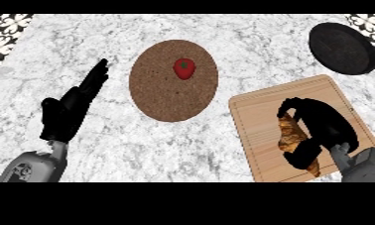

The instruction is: Pick the croissant from the cutting board and place it in the pan

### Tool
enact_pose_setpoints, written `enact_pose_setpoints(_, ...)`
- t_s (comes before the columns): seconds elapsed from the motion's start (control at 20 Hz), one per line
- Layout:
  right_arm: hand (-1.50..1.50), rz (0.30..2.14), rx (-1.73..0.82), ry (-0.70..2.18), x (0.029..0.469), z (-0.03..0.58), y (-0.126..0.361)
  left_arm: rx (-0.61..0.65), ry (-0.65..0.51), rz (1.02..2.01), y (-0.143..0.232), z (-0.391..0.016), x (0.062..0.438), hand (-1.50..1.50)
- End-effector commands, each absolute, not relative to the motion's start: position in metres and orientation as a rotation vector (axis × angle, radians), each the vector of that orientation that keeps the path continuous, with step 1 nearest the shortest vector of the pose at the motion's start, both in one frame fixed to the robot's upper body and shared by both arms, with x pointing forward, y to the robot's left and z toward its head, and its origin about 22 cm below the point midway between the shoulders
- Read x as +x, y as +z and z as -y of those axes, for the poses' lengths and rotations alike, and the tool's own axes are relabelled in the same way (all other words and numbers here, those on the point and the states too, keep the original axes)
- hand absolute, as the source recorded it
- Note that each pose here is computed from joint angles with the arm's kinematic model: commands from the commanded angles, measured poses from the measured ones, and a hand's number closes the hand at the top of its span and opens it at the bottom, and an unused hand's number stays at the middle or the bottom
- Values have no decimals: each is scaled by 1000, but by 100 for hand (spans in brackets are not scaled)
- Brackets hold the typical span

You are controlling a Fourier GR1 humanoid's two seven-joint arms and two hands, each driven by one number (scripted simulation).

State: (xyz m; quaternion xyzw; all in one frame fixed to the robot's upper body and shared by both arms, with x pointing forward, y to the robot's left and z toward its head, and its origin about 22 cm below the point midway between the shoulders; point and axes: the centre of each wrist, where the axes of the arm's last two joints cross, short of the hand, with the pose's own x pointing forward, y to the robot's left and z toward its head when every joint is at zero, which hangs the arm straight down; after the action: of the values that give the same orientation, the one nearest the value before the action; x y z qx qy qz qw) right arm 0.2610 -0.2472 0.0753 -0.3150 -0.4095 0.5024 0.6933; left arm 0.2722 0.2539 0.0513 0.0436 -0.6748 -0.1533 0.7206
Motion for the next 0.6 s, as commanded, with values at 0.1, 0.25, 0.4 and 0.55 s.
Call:
enact_pose_setpoints(0.1,150,1330,-868,1169,241,244,100,123,-316,1478,56,-262,276,0)
enact_pose_setpoints(0.25,150,1507,-1030,1079,242,253,122,116,-313,1485,46,-270,272,0)
enact_pose_setpoints(0.4,150,1604,-1061,986,229,261,142,113,-337,1491,62,-259,267,0)
enact_pose_setpoints(0.55,150,1602,-1063,895,214,265,130,122,-347,1491,46,-248,279,0)
